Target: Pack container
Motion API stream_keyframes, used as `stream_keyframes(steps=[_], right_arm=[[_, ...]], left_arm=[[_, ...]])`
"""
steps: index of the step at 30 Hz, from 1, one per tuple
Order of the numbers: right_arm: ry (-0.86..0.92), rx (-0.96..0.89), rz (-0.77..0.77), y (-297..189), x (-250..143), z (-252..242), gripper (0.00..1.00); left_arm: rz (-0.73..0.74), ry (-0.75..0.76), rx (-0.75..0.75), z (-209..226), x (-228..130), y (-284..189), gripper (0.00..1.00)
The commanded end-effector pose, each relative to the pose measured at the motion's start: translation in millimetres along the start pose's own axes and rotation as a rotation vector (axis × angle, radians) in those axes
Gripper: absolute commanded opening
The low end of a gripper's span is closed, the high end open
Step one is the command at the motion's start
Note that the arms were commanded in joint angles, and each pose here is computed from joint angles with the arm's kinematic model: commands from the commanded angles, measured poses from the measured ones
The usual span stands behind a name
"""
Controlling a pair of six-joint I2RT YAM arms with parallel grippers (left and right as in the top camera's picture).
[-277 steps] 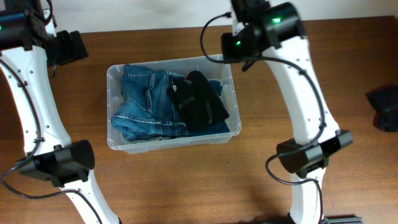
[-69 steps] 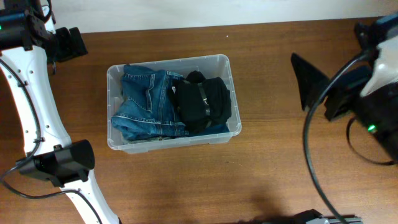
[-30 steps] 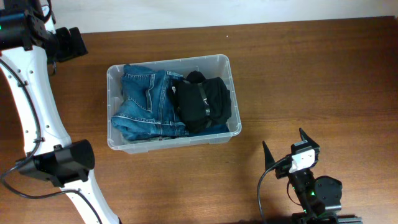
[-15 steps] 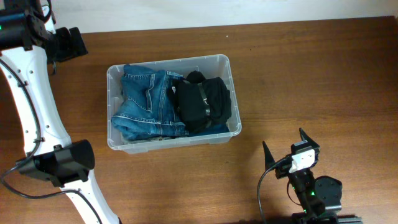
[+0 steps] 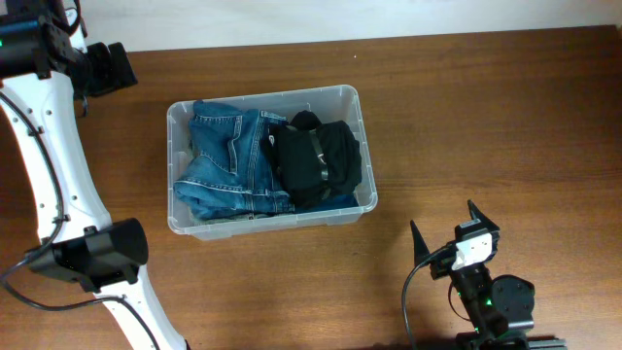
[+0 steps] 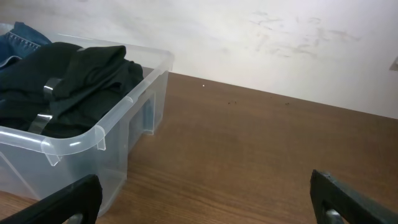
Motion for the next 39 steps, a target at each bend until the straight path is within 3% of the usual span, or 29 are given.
stream_keyframes(steps=[1, 7, 11, 16, 25, 32, 39], right_arm=[[-0.004, -0.003, -0.005, 0, -2, -2, 0.98], [-0.004, -0.003, -0.005, 0, -2, -2, 0.99], [-0.004, -0.003, -0.005, 0, -2, -2, 0.98], [-0.004, -0.003, -0.005, 0, -2, -2, 0.98], [-0.004, -0.003, -0.005, 0, -2, -2, 0.98], [-0.004, -0.003, -0.005, 0, -2, -2, 0.98], [-0.004, -0.003, -0.005, 0, -2, -1, 0.98]], left_arm=[[-0.030, -0.005, -0.003, 1, 1, -15, 0.99], [-0.164, -0.011, 0.045, 9, 2, -80, 0.99], [-0.359, -0.017, 0.036, 8, 15, -111, 0.99], [-0.600, -0.006, -0.007, -4, 8, -126, 0.99], [-0.828, 0.007, -0.016, -19, -69, -113, 0.99], [-0.922, 0.029, -0.023, -33, -142, -85, 0.99], [-1.133, 0.069, -0.029, -53, -213, -56, 0.99]])
Point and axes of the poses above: each gripper's point midway between its finger pads, its own y axis out along the fingers, its own z axis along the line the jaws close on, x = y × z, the point moved 1 cm from there along -y, back along the fingers, and after that the axes turned 14 degrees about y, right-handed, at the moved point
